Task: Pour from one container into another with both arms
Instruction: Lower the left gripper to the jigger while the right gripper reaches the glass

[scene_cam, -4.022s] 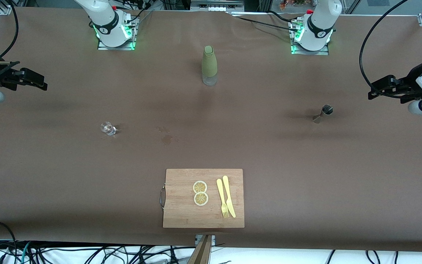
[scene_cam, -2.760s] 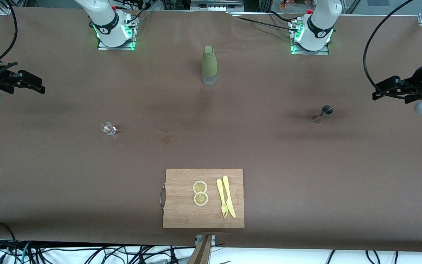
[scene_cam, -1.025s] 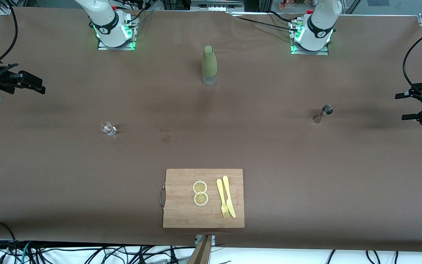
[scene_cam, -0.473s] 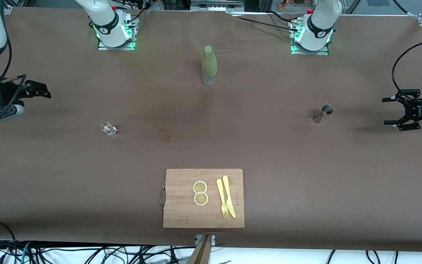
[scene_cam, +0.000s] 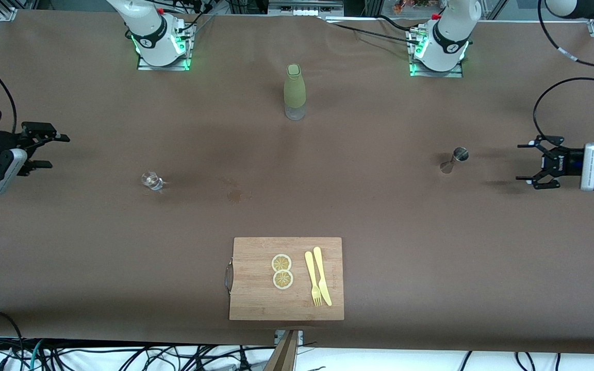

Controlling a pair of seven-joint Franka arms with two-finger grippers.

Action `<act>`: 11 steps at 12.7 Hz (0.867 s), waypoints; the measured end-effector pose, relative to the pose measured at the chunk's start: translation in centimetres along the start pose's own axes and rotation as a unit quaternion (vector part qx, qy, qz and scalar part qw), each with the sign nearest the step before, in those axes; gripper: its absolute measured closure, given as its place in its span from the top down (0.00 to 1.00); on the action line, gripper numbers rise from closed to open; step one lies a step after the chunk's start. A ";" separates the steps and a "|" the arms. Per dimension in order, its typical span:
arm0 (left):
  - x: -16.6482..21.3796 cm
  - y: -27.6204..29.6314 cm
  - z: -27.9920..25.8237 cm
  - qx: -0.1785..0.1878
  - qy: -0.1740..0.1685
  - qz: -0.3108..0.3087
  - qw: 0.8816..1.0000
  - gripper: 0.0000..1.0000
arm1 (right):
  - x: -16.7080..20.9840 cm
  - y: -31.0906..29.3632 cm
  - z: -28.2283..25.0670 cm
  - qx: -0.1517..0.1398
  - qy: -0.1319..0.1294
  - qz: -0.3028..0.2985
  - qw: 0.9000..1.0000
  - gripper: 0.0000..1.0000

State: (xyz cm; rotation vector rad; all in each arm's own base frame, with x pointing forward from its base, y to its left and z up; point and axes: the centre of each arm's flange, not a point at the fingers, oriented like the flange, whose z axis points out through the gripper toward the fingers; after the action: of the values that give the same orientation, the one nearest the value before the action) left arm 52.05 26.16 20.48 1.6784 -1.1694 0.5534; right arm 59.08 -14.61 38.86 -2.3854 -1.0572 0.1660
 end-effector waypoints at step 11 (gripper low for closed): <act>-9.6 -0.7 7.4 -0.030 0.128 0.171 0.977 1.00 | -1.8 10.6 20.2 0.090 0.266 -0.345 0.896 1.00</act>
State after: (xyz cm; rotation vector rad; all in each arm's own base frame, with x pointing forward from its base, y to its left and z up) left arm 47.37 23.82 9.55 1.3141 -1.2757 0.9090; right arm 58.49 -13.56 15.98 -1.6102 -1.4387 -0.5813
